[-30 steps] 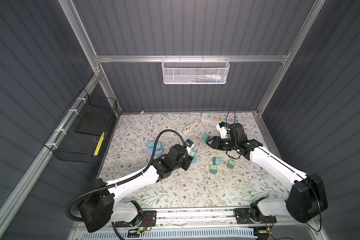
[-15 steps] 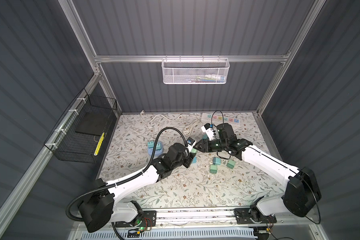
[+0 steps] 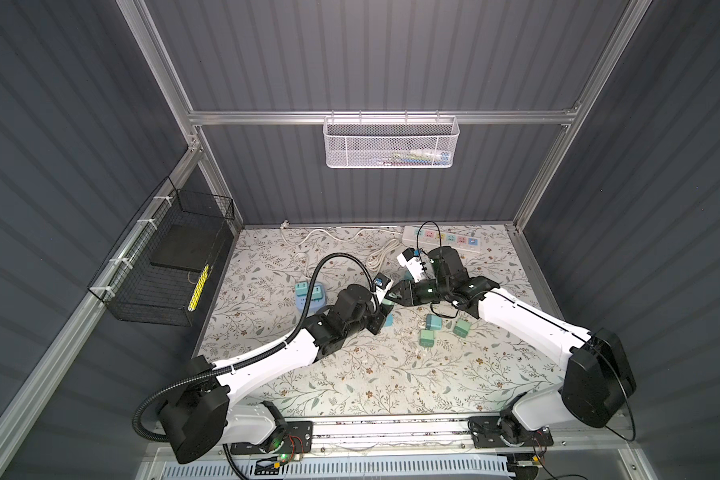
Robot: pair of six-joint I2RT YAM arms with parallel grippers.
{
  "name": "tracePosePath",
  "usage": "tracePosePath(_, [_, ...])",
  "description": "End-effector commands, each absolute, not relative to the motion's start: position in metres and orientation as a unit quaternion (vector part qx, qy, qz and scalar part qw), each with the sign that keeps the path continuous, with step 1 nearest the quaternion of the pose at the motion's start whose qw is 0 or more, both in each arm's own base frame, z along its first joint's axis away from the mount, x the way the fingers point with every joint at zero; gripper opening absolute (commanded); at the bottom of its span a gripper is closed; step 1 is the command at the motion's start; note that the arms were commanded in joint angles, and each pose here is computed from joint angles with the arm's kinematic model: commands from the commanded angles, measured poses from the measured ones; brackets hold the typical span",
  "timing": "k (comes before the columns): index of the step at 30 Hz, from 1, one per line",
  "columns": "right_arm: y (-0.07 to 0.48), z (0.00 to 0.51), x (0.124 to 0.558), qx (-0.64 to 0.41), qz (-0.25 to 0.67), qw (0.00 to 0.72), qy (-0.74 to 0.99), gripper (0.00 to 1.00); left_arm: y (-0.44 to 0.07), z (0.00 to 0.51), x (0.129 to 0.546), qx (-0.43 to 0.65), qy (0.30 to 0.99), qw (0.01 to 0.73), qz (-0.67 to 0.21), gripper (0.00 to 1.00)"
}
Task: Insert the plug
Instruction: 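Grasp the mint-green adapter with the right gripper while the left gripper releases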
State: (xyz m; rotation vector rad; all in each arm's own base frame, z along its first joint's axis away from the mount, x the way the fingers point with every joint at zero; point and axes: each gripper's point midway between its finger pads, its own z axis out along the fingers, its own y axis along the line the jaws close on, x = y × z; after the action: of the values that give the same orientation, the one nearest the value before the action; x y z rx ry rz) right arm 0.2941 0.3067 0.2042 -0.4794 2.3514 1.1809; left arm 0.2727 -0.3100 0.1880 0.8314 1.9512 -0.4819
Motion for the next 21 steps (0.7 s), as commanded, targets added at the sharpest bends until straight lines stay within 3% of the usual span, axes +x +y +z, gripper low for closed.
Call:
tracePosePath(1, [0.316, 0.222, 0.296, -0.179, 0.443, 0.246, 0.843, 0.18, -0.309, 0.208, 0.279, 0.319, 0.789, 0.490, -0.190, 0.67])
tracePosePath(4, [0.312, 0.220, 0.307, -0.173, 0.422, 0.270, 0.848, 0.17, -0.292, 0.213, 0.285, 0.282, 0.797, 0.509, -0.165, 0.77])
tracePosePath(8, [0.301, 0.202, 0.335, -0.151, 0.364, 0.324, 0.860, 0.16, -0.234, 0.205, 0.302, 0.138, 0.835, 0.526, -0.078, 0.89])
tracePosePath(13, [0.298, 0.182, 0.373, -0.129, 0.289, 0.395, 0.863, 0.17, -0.182, 0.175, 0.291, 0.011, 0.868, 0.495, -0.025, 0.91])
tracePosePath(21, [0.309, 0.154, 0.415, -0.100, 0.223, 0.453, 0.857, 0.15, -0.142, 0.149, 0.263, -0.081, 0.874, 0.476, -0.053, 0.94])
